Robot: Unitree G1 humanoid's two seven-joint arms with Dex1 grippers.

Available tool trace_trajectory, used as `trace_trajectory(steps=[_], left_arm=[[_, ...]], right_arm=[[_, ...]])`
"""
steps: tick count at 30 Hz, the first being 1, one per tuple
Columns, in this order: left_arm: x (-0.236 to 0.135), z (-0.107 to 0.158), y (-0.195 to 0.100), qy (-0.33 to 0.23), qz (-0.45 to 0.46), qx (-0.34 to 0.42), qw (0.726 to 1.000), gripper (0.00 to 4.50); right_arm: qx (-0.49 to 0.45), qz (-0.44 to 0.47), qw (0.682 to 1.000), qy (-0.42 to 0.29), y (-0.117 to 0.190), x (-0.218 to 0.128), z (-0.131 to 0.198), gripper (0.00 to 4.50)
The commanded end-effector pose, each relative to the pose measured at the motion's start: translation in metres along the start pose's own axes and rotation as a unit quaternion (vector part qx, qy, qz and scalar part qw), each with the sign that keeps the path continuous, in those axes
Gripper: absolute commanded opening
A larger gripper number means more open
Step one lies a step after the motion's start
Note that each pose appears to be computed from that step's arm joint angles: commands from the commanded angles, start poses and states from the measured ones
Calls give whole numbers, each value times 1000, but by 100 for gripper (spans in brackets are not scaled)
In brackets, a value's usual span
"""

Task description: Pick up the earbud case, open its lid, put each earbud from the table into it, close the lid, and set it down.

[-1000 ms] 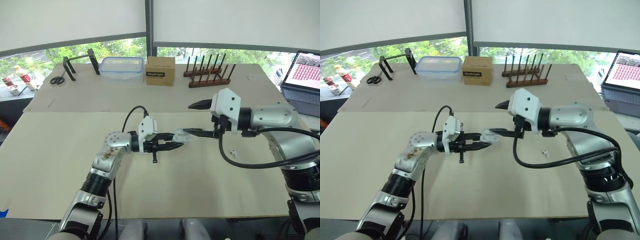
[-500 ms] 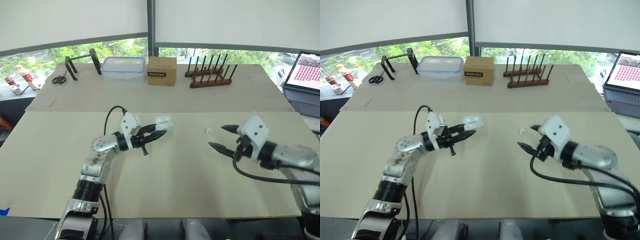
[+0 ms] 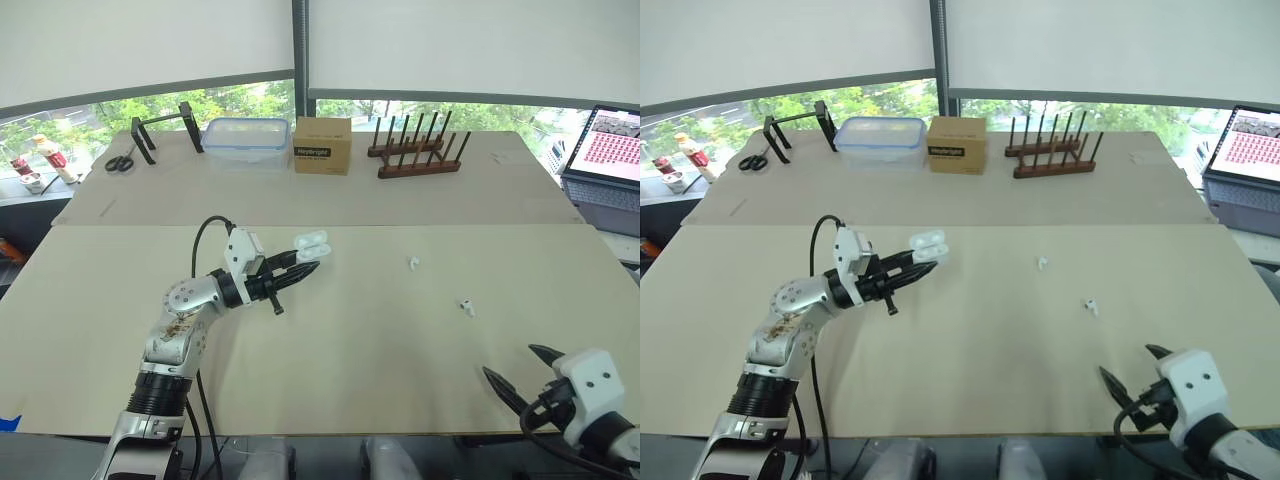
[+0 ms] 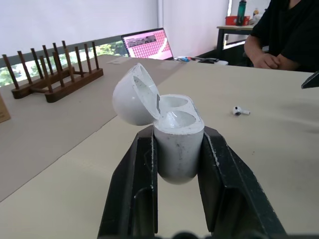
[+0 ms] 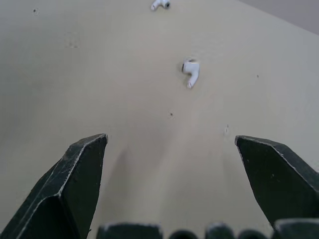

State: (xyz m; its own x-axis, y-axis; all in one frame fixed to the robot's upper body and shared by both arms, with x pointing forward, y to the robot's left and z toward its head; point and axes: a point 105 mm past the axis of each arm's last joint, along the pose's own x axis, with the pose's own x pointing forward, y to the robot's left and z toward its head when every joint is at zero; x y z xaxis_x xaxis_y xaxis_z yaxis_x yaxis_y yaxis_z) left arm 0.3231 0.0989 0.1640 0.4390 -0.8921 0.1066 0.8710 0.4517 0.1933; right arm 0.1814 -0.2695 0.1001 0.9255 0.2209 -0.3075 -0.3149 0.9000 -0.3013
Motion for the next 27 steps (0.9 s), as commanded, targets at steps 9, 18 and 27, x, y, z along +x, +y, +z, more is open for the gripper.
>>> trace_trajectory(steps=[9, 18, 27], left_arm=[[3, 7, -7, -9, -17, 8, 1000, 58], [6, 2, -14, -4, -29, 4, 1000, 58], [10, -2, -22, 3, -40, 3, 999, 58]], right_arm=[[-37, 3, 995, -97, 9, 48, 62, 450], [3, -37, 995, -98, 18, 133, 91, 450], [79, -95, 990, -67, 19, 206, 98, 450]])
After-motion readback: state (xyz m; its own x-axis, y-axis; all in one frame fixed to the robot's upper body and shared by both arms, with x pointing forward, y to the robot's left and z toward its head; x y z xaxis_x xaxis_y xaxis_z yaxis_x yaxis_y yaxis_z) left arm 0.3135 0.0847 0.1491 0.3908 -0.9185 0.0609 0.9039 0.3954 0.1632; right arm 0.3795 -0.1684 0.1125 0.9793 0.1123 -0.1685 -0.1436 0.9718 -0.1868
